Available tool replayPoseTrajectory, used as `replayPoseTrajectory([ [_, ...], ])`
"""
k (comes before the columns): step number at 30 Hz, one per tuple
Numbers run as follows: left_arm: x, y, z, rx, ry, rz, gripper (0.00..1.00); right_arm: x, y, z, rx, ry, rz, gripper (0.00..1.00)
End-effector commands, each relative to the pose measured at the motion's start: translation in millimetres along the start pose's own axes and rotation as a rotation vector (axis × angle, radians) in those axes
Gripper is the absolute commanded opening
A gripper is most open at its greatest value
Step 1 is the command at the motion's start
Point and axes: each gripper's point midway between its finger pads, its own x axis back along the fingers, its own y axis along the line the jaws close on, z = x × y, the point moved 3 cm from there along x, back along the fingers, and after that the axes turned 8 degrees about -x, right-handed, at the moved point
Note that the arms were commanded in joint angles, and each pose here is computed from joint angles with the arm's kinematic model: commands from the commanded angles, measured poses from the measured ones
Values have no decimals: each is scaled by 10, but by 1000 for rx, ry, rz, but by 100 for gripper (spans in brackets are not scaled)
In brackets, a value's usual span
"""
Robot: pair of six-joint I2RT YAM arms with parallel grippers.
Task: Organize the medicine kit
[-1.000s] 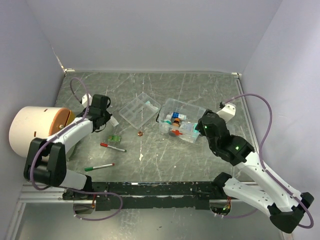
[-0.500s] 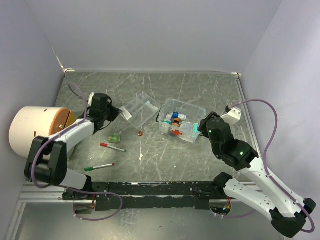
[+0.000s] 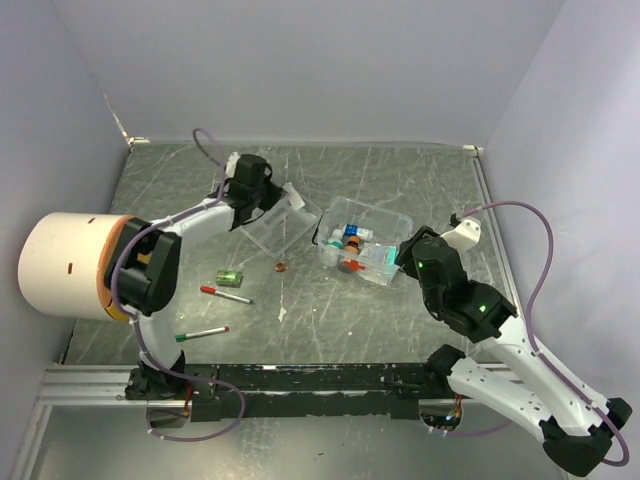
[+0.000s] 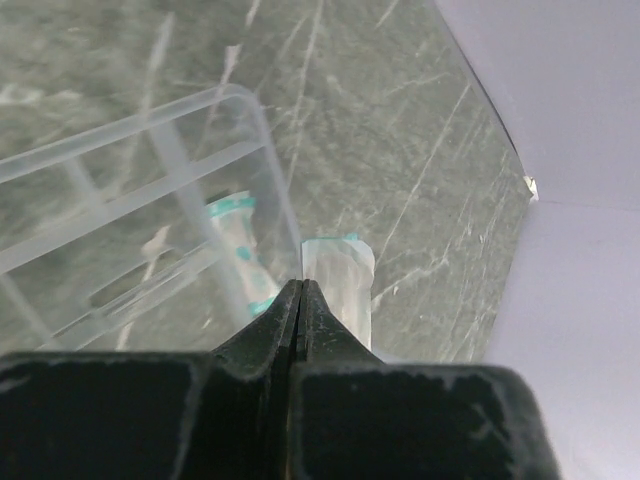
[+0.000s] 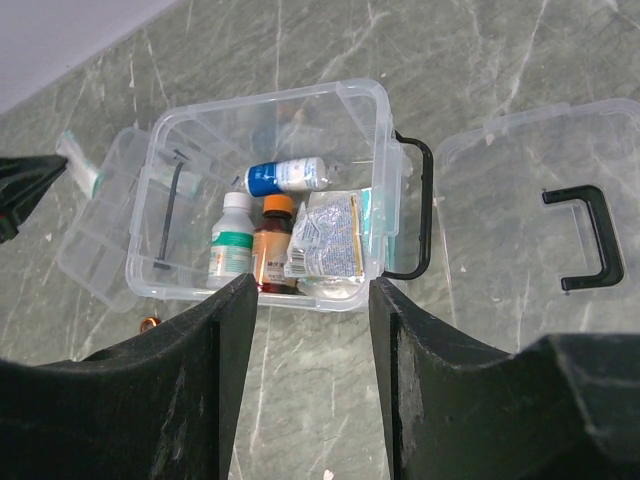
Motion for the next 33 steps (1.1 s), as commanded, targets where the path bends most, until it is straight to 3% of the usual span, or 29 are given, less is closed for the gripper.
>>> replayPoseTrajectory([
  [1,-176,-135,-4,-112,-65,-77,7,1,16,-29,-34,-19,-6,49],
  [22,-735,13,310,-106,-67,-214,7,-38,28,30,-16,1,3,49],
  [33,-607,53,342,-79,-63,-251,15,-47,12,68,-20,10,5,48],
])
